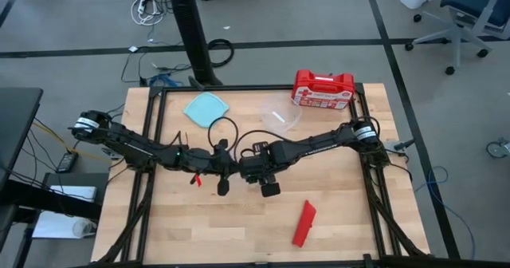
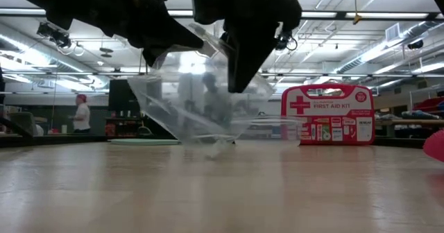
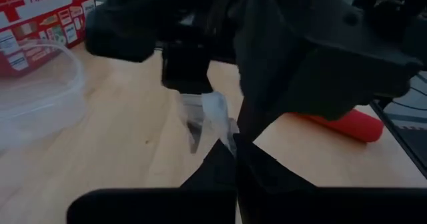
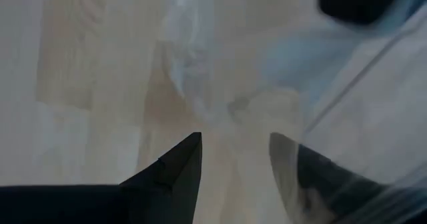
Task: Roll bandage
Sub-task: Open the transparent zip bag, then put the rolled red bandage into the transparent zip bag
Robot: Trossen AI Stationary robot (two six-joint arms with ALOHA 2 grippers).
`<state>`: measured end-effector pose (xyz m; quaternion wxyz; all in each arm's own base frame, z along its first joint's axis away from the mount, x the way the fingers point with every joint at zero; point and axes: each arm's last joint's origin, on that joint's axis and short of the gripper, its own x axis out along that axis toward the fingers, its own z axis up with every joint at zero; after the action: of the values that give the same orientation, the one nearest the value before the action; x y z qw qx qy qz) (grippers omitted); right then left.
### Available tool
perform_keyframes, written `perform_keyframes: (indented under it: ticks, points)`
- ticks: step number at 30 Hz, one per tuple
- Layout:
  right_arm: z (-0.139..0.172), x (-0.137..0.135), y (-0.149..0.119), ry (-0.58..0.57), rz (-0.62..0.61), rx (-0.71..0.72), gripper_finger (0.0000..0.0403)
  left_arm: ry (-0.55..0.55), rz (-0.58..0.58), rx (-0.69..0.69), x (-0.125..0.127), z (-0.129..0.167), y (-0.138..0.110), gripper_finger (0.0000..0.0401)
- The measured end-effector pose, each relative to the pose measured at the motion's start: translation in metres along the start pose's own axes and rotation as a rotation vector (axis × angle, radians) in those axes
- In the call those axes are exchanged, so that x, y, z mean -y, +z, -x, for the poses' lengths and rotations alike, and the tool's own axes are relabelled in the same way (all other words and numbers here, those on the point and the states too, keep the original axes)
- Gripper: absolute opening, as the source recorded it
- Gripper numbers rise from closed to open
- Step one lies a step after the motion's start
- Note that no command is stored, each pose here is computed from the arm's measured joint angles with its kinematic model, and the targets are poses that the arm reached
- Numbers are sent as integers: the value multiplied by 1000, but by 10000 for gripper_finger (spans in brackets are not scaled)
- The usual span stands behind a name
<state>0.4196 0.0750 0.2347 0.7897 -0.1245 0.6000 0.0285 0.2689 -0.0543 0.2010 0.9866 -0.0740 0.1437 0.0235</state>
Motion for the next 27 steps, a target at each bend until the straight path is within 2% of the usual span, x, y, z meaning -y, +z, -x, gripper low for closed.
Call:
perform_keyframes:
  ticks: [8,15,21,25,27]
  points:
    - [23,-12,-12,3,-35,-33,173,-11,-4,-28,0,0,-2,0]
    - [50,-13,-16,-22,-30,25,173,-23,1,-17,1,0,-1,0]
    - [86,-6,-21,-54,-64,145,173,-40,16,-20,1,0,-1,0]
    - [111,-8,-34,-59,-107,156,173,-74,12,-48,2,0,-3,0]
    - [117,-17,-42,-48,-89,153,173,-93,7,-82,2,0,-6,0]
